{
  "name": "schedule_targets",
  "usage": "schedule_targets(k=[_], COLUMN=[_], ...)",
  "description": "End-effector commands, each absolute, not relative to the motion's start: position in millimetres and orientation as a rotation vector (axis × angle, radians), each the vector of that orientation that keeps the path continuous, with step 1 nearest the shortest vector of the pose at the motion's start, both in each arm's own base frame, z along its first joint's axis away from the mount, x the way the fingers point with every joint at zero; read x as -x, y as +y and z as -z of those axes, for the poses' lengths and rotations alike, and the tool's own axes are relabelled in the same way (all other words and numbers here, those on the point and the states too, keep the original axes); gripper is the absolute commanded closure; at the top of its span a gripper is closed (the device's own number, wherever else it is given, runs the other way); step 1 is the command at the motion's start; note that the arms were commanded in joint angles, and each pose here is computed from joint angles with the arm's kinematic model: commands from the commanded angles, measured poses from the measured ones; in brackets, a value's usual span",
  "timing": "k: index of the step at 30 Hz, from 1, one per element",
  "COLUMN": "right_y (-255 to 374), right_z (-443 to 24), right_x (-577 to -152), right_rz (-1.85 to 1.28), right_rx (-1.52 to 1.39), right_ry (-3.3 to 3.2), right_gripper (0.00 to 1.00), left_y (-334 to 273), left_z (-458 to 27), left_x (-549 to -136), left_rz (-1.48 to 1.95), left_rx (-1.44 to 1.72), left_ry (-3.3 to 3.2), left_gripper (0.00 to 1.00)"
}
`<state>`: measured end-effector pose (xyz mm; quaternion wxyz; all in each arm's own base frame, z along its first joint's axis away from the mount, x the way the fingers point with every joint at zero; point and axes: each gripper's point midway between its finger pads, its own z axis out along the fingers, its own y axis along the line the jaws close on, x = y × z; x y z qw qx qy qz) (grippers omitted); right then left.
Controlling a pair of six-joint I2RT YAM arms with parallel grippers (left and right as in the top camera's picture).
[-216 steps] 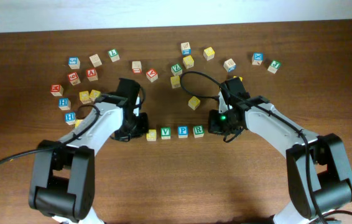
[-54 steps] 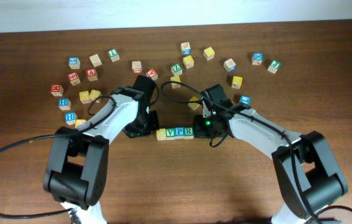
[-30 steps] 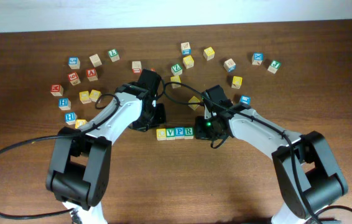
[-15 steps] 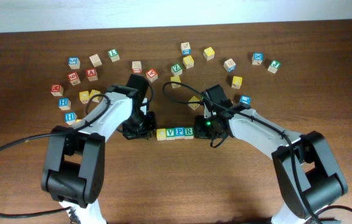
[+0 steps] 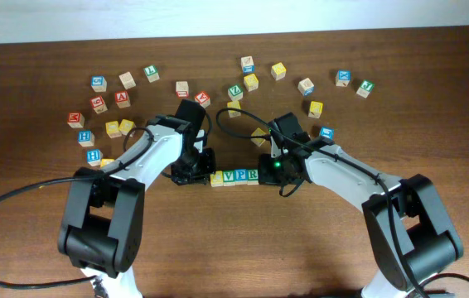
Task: Spell out CVPR
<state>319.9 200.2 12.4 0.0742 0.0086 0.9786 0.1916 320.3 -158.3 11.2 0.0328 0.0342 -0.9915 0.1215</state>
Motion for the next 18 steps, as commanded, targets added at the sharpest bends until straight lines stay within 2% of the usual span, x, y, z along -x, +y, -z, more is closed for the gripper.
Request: schedule_targets(k=[1, 18], right_y=[208.3, 206.1], right_z=[-14.0, -12.9], right_x=[-320.3, -319.2], right_rz=[-0.619, -0.603], right_rx=[0.007, 0.002], right_ry=[2.937, 2.944], right_gripper=[0.96, 0.96], left_y=[-159.6, -159.2], left_z=[-6.6, -6.4], left_x=[-315.7, -317.6], left_rz=[-0.385, -0.383], left_rx=[-0.11, -0.11], left_ry=[-3.027, -3.036], left_gripper=[1.0, 1.0])
